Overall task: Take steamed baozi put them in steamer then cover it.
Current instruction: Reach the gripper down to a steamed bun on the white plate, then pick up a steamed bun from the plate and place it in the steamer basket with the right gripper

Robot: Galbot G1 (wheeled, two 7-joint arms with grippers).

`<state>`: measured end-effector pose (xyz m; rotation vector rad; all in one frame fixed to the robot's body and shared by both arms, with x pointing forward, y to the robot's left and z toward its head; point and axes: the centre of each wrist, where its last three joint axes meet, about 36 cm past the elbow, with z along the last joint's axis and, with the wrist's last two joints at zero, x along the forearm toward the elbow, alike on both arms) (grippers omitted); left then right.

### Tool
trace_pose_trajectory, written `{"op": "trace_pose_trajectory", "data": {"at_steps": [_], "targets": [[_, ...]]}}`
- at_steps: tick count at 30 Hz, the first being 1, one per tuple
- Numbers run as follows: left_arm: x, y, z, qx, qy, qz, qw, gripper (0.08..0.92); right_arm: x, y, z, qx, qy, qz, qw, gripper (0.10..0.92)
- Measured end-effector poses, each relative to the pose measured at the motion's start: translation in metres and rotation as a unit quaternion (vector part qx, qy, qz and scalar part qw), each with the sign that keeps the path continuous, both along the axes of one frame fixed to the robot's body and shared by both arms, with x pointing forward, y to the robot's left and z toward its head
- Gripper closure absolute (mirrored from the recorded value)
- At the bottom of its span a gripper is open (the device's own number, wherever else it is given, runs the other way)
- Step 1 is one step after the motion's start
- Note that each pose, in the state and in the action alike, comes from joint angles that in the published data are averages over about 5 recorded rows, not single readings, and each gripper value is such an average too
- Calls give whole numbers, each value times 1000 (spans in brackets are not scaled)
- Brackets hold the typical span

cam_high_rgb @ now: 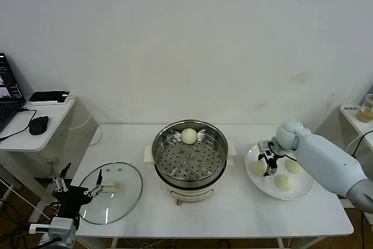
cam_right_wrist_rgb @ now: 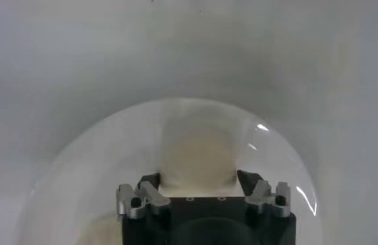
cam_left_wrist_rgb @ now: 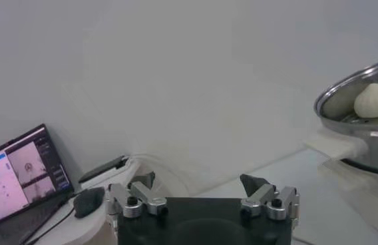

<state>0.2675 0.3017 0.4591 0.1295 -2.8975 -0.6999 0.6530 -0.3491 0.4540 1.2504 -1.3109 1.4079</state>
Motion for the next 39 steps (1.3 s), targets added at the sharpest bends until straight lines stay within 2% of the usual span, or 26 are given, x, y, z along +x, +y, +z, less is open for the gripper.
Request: {"op": "trace_pose_trajectory", "data": {"at_steps": [11,22,31,39], "targets": [[1,-3,2,-2,-5,-5,1000,177,-1,-8,39,-1,-3,8,1000,369],[5,-6,3,-2,-8,-16,1000,177,-3,-13,143,15,-53,12,998,362],[9,-6,4,-1,-12,-20,1000,177,1,57,230,55,-100,53,992,350],[9,-7,5,-5,-14,-15,1000,177,3,146,247,98,-95,77,988,344]]}}
